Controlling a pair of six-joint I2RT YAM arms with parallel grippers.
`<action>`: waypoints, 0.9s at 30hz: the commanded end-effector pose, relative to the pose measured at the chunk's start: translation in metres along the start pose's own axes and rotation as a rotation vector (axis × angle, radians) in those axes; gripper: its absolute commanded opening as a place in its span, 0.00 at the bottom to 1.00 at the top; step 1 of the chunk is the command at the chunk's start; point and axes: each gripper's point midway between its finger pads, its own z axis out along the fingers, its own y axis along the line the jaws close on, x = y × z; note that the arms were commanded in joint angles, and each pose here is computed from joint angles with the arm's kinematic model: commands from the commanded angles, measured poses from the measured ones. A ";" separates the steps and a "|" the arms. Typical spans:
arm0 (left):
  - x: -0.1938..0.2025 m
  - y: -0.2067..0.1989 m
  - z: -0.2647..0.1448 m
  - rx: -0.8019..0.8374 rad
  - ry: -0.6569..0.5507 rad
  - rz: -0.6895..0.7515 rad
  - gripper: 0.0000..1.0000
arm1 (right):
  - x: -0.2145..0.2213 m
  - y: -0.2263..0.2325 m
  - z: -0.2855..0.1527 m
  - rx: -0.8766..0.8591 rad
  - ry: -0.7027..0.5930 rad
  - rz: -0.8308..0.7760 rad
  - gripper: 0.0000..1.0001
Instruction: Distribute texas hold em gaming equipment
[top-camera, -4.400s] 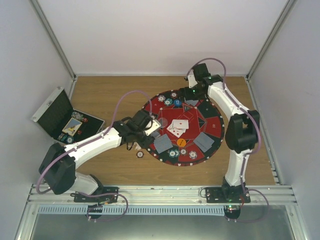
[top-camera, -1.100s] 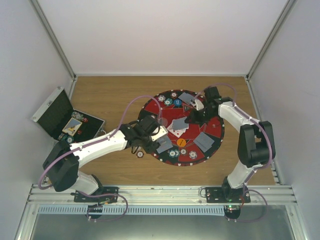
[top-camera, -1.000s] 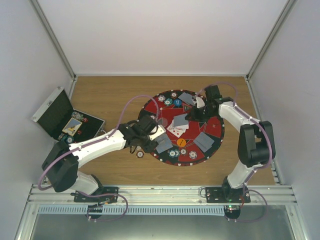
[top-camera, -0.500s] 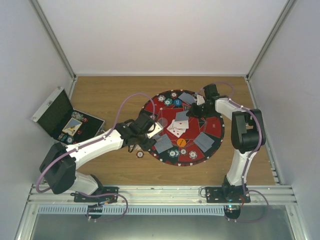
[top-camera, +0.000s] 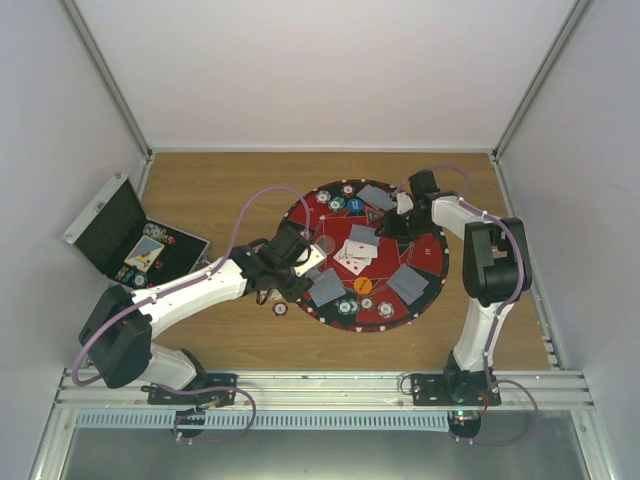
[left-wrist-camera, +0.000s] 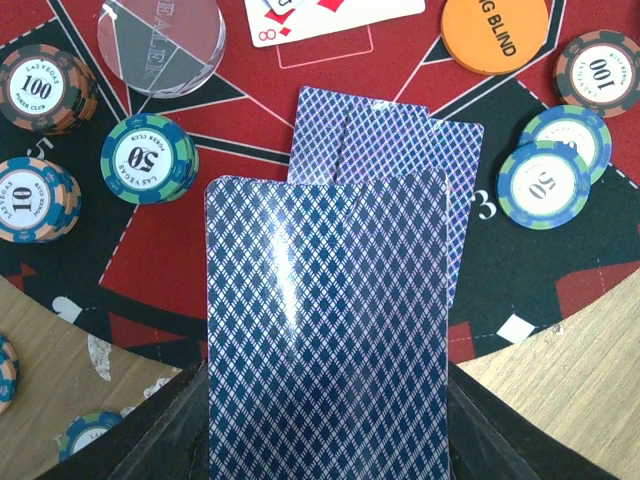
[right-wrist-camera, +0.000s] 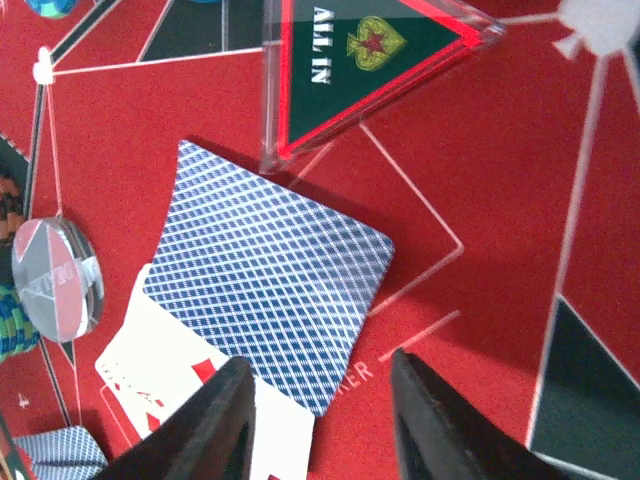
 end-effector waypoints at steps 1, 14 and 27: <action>-0.013 0.002 -0.006 -0.004 -0.070 -0.008 0.54 | 0.004 -0.008 -0.020 0.075 -0.015 -0.015 0.42; -0.017 0.000 -0.008 0.005 -0.085 0.009 0.54 | 0.049 0.130 -0.038 -0.422 0.114 -0.195 0.75; -0.018 -0.004 -0.009 0.033 -0.093 0.013 0.54 | 0.105 0.182 0.001 -0.504 0.341 -0.344 0.79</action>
